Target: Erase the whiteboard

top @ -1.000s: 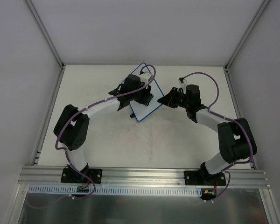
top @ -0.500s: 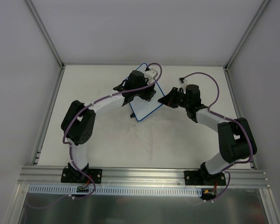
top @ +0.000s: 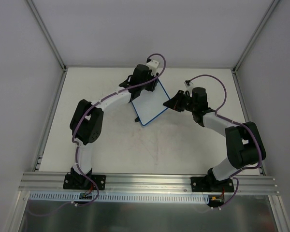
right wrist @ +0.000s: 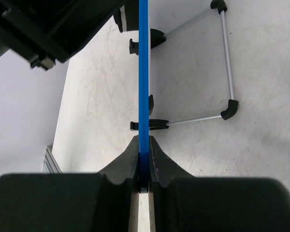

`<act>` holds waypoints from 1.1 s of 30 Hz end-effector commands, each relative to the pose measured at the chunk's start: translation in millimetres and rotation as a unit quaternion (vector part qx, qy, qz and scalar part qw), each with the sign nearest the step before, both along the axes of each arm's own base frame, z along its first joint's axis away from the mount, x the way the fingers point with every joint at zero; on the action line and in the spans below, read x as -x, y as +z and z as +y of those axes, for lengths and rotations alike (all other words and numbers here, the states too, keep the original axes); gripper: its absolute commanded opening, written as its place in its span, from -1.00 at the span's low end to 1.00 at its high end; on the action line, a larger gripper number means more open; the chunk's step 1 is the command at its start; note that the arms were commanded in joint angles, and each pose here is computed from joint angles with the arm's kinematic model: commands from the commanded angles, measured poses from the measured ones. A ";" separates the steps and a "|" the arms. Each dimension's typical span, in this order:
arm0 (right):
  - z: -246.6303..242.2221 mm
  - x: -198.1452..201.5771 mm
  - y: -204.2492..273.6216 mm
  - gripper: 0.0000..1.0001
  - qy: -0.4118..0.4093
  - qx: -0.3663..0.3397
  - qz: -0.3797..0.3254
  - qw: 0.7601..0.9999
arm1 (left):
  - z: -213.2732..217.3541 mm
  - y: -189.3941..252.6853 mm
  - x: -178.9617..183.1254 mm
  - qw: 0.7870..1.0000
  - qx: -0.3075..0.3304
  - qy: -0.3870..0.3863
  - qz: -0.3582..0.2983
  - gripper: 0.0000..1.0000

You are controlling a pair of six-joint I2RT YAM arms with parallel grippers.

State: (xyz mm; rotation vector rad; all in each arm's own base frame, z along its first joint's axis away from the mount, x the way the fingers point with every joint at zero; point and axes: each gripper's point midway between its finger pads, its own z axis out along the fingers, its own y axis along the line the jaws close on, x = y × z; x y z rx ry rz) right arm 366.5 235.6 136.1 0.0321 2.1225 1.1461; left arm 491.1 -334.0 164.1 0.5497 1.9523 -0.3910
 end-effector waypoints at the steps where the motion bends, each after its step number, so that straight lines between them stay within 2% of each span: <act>1: 16.7 14.1 -3.3 -1.00 0.048 0.014 -0.005 0.999 | 40.0 -9.0 -13.7 0.996 0.014 0.086 0.027 -1.00; 3: 16.8 14.1 -5.0 -1.00 0.048 0.015 -0.003 0.999 | 68.0 -11.3 -9.1 0.990 0.002 0.138 0.025 -1.00; 4: 16.9 13.7 -4.5 -0.99 0.048 0.014 -0.003 0.999 | 81.7 10.7 -6.1 0.986 0.012 0.165 0.008 -1.00; 5: 17.6 14.3 -4.4 -1.00 0.049 0.014 -0.003 0.999 | 106.4 6.4 -2.0 0.978 -0.004 0.208 0.005 -1.00; 6: 17.0 13.5 -5.4 -1.00 0.048 0.015 -0.003 0.999 | 118.7 11.9 1.7 0.974 -0.004 0.227 0.000 -1.00; 7: 16.8 13.4 -5.8 -1.00 0.048 0.016 -0.003 0.999 | 128.8 36.1 8.5 0.971 0.012 0.238 -0.017 -1.00; 9: 16.8 13.0 -5.2 -1.00 0.048 0.016 -0.004 0.999 | 150.0 30.8 24.4 0.966 0.005 0.257 -0.009 -1.00; 10: 17.2 13.2 -5.4 -1.00 0.048 0.017 -0.005 0.999 | 158.3 47.0 36.3 0.964 0.020 0.266 -0.014 -1.00; 14: 17.6 13.0 -7.7 -1.00 0.049 0.017 -0.001 0.999 | 187.0 25.9 84.3 0.954 0.016 0.298 0.038 -1.00; 15: 17.7 12.6 -7.1 -1.00 0.049 0.017 -0.002 0.999 | 191.2 5.1 99.7 0.953 0.009 0.297 0.066 -1.00; 16: 17.5 12.4 -7.2 -1.00 0.048 0.017 -0.002 0.999 | 193.8 6.8 110.8 0.949 0.030 0.303 0.078 -1.00; 18: 16.8 11.8 -6.1 -1.00 0.047 0.018 -0.005 0.999 | 202.4 -26.1 139.4 0.943 0.017 0.306 0.128 -1.00; 19: 16.4 12.1 -6.5 -1.00 0.047 0.018 -0.004 0.999 | 202.8 -26.2 148.6 0.942 0.033 0.305 0.136 -1.00; 21: 16.5 12.5 -5.4 -1.00 0.046 0.019 -0.006 0.999 | 207.2 -49.3 170.7 0.938 0.026 0.301 0.168 -1.00; 27: 15.6 12.9 -3.0 -1.00 0.046 0.019 -0.010 0.999 | 217.6 -74.9 195.1 0.928 0.023 0.302 0.218 -1.00; 33: 16.0 12.9 -4.1 -1.00 0.047 0.018 -0.008 0.999 | 220.1 -92.2 186.9 0.919 0.001 0.312 0.242 -1.00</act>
